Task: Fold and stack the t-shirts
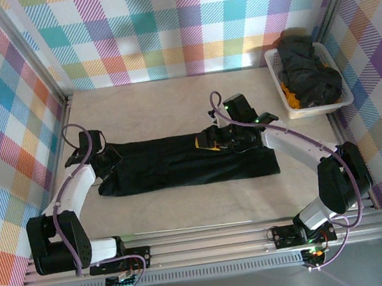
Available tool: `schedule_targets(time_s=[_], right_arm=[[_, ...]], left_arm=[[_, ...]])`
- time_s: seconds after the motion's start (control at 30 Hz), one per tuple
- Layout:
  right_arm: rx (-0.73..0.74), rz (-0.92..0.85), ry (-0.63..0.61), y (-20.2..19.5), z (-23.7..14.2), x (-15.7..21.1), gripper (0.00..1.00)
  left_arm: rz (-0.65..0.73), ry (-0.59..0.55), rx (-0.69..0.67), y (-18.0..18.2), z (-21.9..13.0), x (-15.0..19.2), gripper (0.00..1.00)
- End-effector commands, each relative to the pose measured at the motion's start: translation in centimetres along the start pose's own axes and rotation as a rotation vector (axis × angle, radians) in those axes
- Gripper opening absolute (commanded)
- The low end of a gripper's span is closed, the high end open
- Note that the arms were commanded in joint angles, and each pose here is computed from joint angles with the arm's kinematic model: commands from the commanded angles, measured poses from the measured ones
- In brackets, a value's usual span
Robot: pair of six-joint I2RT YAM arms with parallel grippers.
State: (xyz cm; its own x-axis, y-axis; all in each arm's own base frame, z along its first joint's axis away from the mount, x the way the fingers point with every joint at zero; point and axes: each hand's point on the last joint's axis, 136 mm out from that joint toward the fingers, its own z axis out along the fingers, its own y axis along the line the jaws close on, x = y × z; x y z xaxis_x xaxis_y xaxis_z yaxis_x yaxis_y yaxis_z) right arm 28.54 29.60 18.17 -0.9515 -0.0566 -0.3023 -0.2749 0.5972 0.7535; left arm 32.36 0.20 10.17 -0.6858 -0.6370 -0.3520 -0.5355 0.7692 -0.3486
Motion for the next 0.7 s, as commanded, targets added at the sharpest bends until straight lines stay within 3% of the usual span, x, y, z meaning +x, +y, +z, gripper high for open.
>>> schedule_targets(time_s=[0.0, 0.67], right_arm=[[0.012, 0.013, 0.014, -0.4, 0.1, 0.5, 0.49], [0.05, 0.032, 0.008, -1.5, 0.2, 0.7, 0.49]], left_arm=[[0.009, 0.04, -0.061, 0.9, 0.3, -0.2, 0.0], [0.06, 0.044, -0.276, 3.4, 3.3, -3.6, 0.0]])
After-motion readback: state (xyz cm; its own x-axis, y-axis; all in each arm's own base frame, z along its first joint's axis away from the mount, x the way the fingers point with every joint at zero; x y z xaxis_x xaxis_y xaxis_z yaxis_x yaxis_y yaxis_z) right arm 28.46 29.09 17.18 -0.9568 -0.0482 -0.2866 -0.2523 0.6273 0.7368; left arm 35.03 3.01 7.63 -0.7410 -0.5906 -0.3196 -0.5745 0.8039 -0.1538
